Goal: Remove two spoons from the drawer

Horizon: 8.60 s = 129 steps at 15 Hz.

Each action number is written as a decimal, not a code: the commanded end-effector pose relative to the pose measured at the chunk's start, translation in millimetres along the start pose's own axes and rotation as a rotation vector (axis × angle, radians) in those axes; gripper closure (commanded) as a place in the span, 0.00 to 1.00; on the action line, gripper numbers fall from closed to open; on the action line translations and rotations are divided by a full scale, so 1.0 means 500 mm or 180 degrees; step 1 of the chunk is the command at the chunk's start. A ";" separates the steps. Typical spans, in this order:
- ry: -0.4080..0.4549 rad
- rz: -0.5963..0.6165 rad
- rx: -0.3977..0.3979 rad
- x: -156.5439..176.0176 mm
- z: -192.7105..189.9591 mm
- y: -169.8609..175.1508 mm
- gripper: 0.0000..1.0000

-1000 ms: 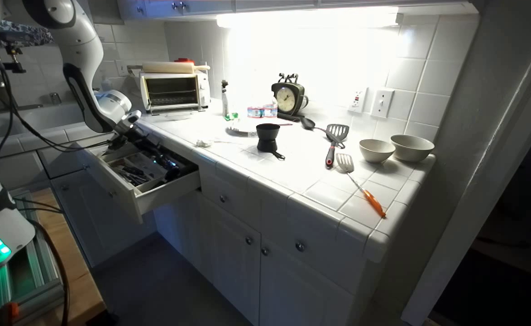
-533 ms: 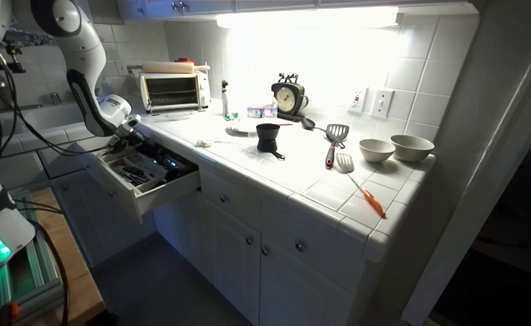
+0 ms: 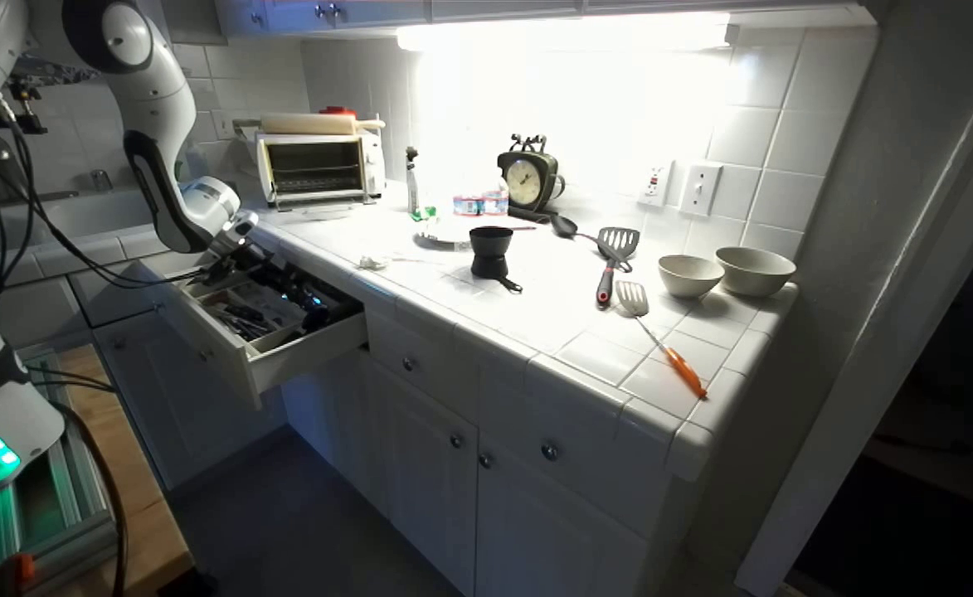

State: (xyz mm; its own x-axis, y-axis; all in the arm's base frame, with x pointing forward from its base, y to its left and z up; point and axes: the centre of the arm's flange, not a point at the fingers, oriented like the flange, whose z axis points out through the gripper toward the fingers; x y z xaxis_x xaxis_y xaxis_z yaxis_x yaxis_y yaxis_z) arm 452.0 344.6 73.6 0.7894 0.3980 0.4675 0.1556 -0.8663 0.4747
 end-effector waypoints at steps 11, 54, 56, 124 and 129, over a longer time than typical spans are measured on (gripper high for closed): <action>0.0042 0.0087 -0.0240 0.001 0.031 0.005 0.00; -0.0019 0.0220 0.0203 0.024 -0.009 0.012 0.03; -0.0064 0.0199 0.0198 0.029 -0.010 0.013 0.08; -0.0483 -0.0444 -0.0089 0.028 -0.058 0.028 0.98; -0.0396 -0.0846 -0.0162 0.026 -0.098 0.006 0.98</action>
State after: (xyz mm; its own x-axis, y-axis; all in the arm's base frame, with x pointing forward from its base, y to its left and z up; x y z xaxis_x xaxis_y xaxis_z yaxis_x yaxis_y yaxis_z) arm 445.7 356.2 101.9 0.8142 0.5145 0.2692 0.2968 -0.7672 0.5685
